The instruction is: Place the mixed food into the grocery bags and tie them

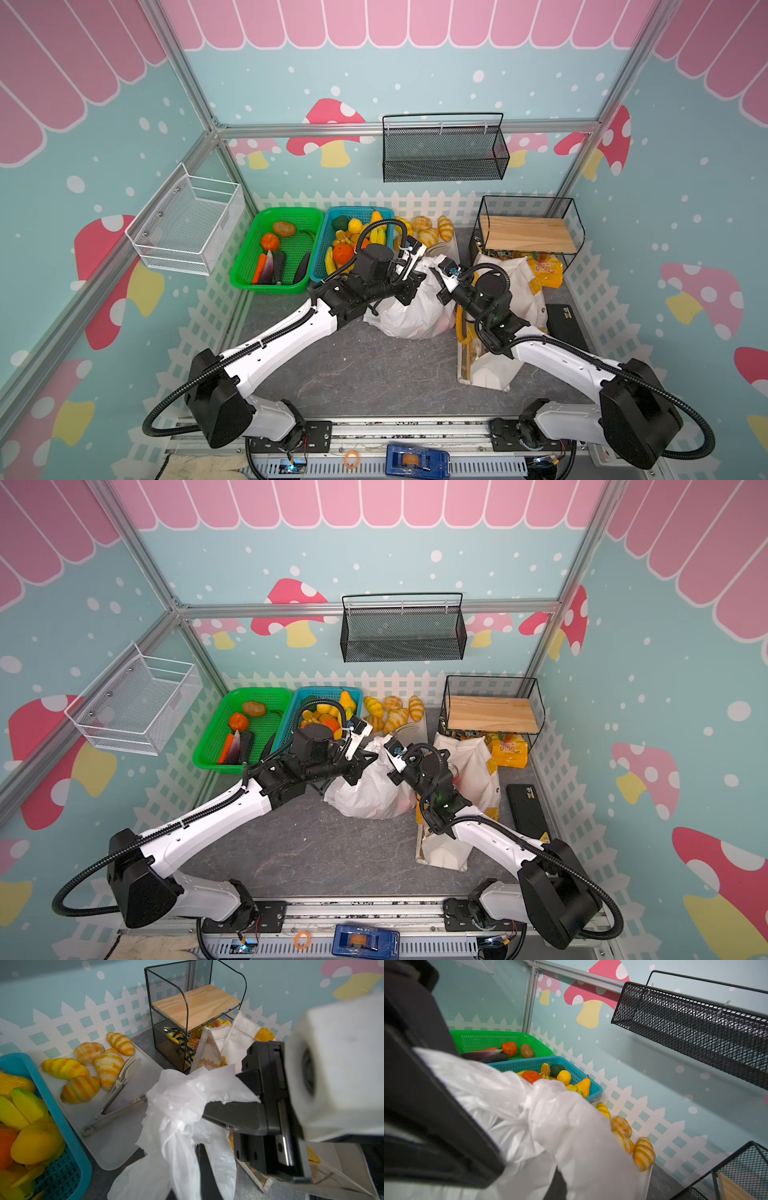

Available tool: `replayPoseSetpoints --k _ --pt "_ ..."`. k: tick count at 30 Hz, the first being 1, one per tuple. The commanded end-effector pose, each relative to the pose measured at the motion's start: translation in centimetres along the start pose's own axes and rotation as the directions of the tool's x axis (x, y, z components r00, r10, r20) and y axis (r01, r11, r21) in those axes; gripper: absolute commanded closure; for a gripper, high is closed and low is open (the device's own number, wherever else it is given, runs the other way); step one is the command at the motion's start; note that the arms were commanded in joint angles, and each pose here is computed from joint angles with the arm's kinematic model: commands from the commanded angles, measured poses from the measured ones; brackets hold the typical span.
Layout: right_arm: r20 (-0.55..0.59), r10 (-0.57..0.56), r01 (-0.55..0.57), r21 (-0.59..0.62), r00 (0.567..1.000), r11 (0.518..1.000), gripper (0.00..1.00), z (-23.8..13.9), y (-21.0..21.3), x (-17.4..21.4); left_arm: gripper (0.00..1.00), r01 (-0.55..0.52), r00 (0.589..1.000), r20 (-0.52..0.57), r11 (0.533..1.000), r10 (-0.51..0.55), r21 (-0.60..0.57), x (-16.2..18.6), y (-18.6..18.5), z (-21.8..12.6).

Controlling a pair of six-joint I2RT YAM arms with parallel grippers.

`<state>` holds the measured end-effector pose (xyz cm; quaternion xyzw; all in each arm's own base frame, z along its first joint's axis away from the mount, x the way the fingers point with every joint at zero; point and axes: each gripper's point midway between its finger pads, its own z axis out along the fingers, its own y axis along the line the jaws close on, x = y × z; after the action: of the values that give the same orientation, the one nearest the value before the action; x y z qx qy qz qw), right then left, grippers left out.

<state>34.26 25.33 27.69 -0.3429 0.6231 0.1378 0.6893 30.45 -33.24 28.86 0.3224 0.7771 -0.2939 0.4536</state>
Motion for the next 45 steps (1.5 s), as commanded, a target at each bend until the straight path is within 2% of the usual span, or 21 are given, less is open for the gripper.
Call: replayPoseSetpoints --k 1,4,8,13,19,24,27,30,33,35,37,41,45 --pt "0.064 0.071 -0.065 -0.094 0.995 0.993 1.0 -0.1 1.9 -0.9 1.0 0.043 0.997 0.068 0.999 -0.045 0.031 -1.4 -1.6 -0.8" --pt "0.107 0.07 -0.053 -0.157 0.992 0.986 1.0 -0.4 2.7 -1.9 1.0 0.054 0.996 0.071 0.998 -0.056 0.026 -0.8 -2.4 -1.3" --pt "0.185 0.077 -0.018 -0.304 0.98 0.952 1.0 -1.3 4.7 -3.7 1.0 0.067 0.992 0.101 0.997 -0.071 0.043 -0.4 -3.9 -2.1" --pt "0.235 0.117 -0.015 -0.395 0.965 0.918 1.0 -2.5 6.0 -4.9 0.93 0.101 0.986 0.128 0.994 -0.105 0.043 0.8 -4.0 -2.4" --pt "0.249 0.156 -0.044 -0.402 0.956 0.915 1.0 -2.9 6.3 -3.9 0.71 0.066 0.992 0.107 0.998 -0.068 0.023 4.1 -3.3 -1.9" --pt "0.24 0.151 -0.05 -0.383 0.959 0.923 1.0 -2.5 6.2 -2.9 0.54 0.045 0.995 0.086 0.999 -0.046 0.012 5.2 -2.7 -3.3" --pt "0.23 0.142 -0.049 -0.367 0.963 0.929 1.0 -2.2 6.0 -2.3 0.39 0.058 0.994 0.094 0.998 -0.06 0.022 5.2 -2.3 -4.6" --pt "0.225 0.131 -0.046 -0.349 0.966 0.936 1.0 -2.2 5.8 -2.0 0.33 0.112 0.988 0.104 0.993 -0.115 0.033 5.1 -1.5 -5.8" --pt "0.222 0.125 -0.044 -0.34 0.967 0.94 1.0 -2.0 5.6 -1.9 0.35 0.162 0.98 0.111 0.986 -0.164 0.032 5.0 -0.6 -6.6" --pt "0.219 0.125 -0.046 -0.332 0.968 0.942 1.0 -2.0 5.5 -1.8 0.41 0.163 0.981 0.099 0.986 -0.165 0.023 5.1 -0.4 -6.6" --pt "0.215 0.129 -0.053 -0.329 0.968 0.943 1.0 -1.9 5.4 -1.8 0.49 0.169 0.982 0.081 0.985 -0.171 0.03 5.3 -0.6 -6.5" --pt "0.201 0.146 -0.076 -0.318 0.969 0.945 1.0 -1.5 5.2 -1.5 0.77 0.191 0.979 0.056 0.978 -0.196 0.086 4.9 -1.8 -5.8" --pt "0.182 0.142 -0.079 -0.316 0.973 0.946 1.0 -1.1 5.3 -0.7 0.88 0.161 0.978 0.109 0.978 -0.175 0.131 3.4 -4.1 -4.9"
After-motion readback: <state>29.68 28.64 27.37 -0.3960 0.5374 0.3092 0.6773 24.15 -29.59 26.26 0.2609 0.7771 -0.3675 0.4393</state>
